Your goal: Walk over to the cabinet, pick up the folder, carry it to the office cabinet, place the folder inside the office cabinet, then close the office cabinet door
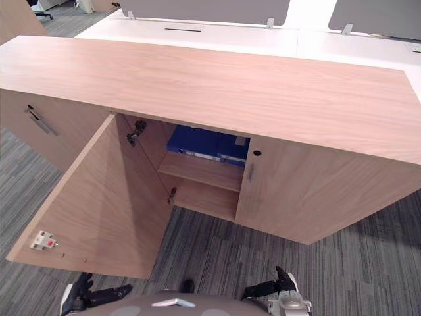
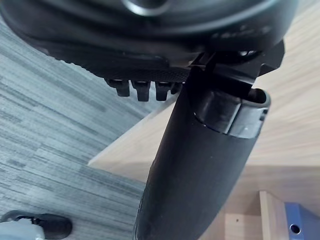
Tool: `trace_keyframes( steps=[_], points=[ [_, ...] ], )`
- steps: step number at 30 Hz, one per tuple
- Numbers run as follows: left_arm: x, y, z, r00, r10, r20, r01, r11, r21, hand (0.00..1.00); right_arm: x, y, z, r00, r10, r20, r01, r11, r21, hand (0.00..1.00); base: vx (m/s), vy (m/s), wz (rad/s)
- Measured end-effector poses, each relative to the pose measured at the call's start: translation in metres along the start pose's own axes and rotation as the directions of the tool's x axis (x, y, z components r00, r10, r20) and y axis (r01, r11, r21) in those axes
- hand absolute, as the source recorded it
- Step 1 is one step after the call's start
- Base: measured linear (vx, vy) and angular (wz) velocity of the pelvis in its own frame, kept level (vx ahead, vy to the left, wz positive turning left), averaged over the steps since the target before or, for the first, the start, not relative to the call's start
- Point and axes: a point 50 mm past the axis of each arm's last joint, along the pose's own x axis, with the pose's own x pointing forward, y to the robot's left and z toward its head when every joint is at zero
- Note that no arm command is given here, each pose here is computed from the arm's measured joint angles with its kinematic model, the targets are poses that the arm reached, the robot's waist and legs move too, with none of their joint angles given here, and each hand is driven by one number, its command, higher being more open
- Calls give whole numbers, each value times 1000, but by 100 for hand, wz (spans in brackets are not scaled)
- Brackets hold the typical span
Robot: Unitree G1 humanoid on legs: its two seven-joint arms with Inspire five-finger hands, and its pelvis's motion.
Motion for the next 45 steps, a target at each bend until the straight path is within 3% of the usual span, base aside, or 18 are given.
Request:
trace_keyframes(
  steps=[6, 10, 12, 18, 21, 26, 45],
  points=[
    [-3, -19, -17, 984, -153, -86, 168, 964, 205, 100, 0, 2, 5, 1000, 2, 23, -2, 1000, 3, 100, 3, 6, -18],
    [-2, -36, -15, 947, -300, -113, 320, 876, 362, 100, 0, 3, 11, 999, 3, 43, -3, 1000, 8, 100, -2, 4, -30],
    [12, -38, 5, 938, -338, -81, 331, 797, 505, 100, 0, 4, 13, 999, 2, 50, -2, 1000, 10, 100, -3, 6, -50],
    [33, -50, 46, 928, -372, 16, 282, 730, 623, 100, 0, -3, 6, 999, -29, 28, 29, 1000, 10, 100, 43, 9, -25],
    [38, -79, 82, 890, -431, 150, 272, 765, 583, 100, -2, -5, -6, 999, -41, -14, 41, 999, 29, 100, 69, 13, -4],
    [42, -104, 106, 870, -437, 228, 257, 797, 547, 100, -1, -4, -2, 999, -42, -3, 42, 998, 37, 100, 12, 24, -18],
    [50, -124, 147, 885, -300, 357, 184, 928, 323, 100, -1, 1, -1, 997, -75, -9, 75, 995, 64, 100, -9, 0, -10]
  ],
)
